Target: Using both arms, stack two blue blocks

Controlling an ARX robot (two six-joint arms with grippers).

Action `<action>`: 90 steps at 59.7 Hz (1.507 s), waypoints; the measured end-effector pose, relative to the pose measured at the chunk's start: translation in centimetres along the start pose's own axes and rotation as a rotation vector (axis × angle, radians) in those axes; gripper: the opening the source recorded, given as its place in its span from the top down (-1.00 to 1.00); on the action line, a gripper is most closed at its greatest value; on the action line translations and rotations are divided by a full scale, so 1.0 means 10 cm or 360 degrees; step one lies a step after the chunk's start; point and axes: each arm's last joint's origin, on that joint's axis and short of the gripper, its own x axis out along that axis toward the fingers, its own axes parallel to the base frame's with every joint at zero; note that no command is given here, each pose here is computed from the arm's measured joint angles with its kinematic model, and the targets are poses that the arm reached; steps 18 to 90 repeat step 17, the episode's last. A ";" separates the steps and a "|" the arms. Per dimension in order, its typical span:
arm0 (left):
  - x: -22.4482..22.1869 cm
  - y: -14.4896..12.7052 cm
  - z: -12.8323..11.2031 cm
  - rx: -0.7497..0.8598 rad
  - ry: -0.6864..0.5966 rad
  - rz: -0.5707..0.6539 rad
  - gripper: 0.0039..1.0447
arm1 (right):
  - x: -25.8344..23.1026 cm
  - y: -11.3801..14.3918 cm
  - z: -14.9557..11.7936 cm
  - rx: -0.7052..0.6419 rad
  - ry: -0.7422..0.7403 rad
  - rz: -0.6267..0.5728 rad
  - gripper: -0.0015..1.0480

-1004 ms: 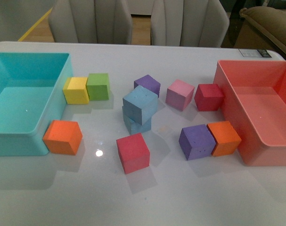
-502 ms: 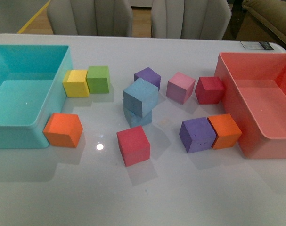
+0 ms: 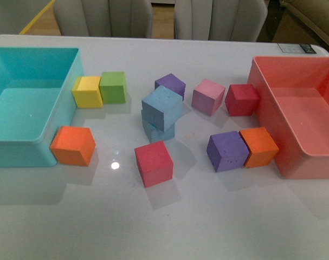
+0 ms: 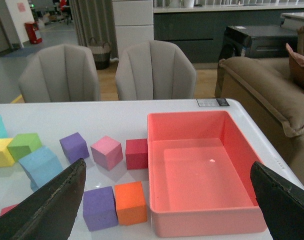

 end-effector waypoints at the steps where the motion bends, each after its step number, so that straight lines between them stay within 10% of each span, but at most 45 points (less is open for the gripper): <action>1: 0.00 0.00 0.00 0.0000 0.0000 -0.0001 -0.84 | 0.00 0.00 0.00 0.0000 0.0000 0.0000 -0.83; 90: 0.00 0.00 0.00 0.0001 0.0000 0.0000 -0.84 | 0.00 0.00 0.00 0.0001 -0.0001 0.0000 -0.83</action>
